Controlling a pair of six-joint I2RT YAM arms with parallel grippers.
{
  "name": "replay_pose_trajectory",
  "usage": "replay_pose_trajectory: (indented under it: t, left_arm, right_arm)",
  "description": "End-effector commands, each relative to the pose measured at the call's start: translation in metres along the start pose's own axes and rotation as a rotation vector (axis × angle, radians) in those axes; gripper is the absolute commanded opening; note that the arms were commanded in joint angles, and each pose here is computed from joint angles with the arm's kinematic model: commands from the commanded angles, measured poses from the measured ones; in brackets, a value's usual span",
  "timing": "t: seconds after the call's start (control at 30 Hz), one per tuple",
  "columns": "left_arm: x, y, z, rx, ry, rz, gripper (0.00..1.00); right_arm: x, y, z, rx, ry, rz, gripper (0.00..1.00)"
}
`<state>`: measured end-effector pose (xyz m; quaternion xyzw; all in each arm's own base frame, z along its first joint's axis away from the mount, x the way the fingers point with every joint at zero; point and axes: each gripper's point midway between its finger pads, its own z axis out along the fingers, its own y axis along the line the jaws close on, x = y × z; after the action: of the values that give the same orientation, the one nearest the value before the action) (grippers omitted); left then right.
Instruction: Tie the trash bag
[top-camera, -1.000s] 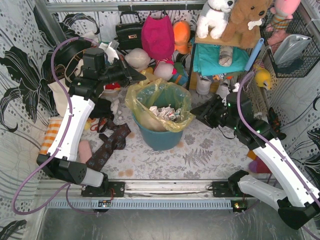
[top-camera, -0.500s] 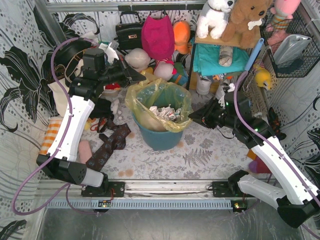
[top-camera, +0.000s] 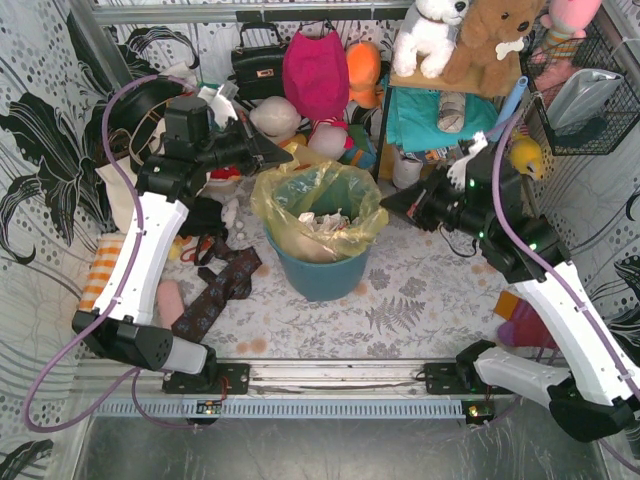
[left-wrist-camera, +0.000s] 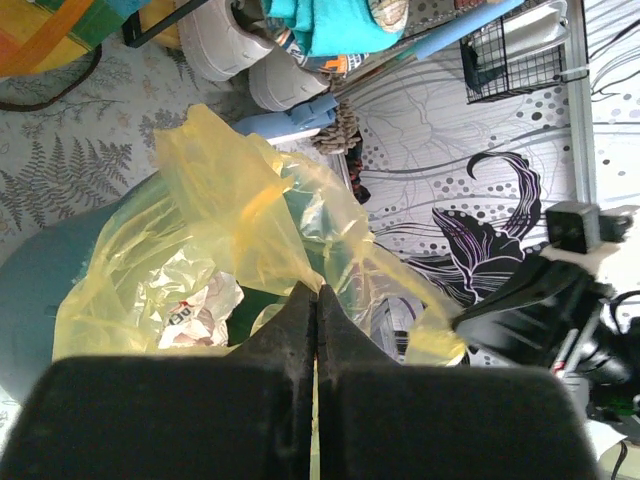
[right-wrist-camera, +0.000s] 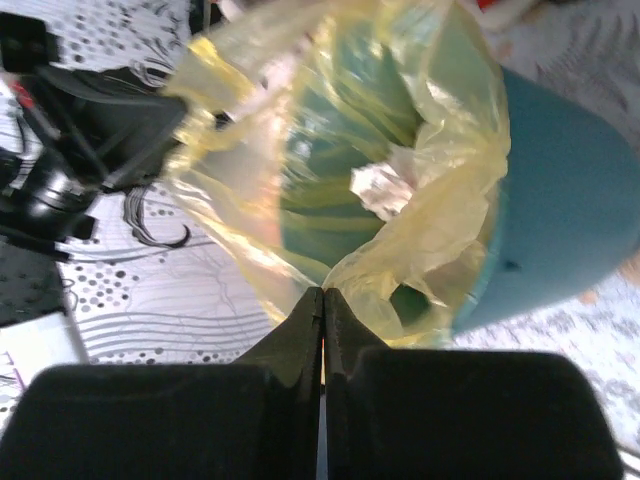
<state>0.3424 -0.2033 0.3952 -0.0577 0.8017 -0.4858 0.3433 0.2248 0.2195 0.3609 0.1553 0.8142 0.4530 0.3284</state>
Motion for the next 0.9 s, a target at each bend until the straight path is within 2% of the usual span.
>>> replay_pose_trajectory:
  t: [0.0,0.23,0.4,0.63,0.87]
  left_arm:
    - [0.003,-0.031,-0.023,0.096,-0.013,0.066,0.0]
    - [0.015,-0.057,-0.051,0.163,-0.033,0.08,0.0]
    - [0.023,-0.079,-0.072,0.23,-0.089,0.063,0.0]
    - [0.034,-0.103,-0.09,0.257,-0.158,0.043,0.0]
    - [0.009,-0.133,-0.109,0.258,-0.275,0.091,0.0]
  right_arm:
    - [-0.031,0.035,-0.006,-0.043,-0.089,-0.081,0.0]
    - [-0.072,0.082,0.004,-0.056,-0.159,-0.207,0.0]
    - [-0.094,0.112,0.016,-0.066,-0.167,-0.298,0.0]
    - [-0.127,0.146,0.013,-0.118,-0.21,-0.359,0.0]
    - [-0.154,0.162,0.001,-0.218,-0.249,-0.36,0.0]
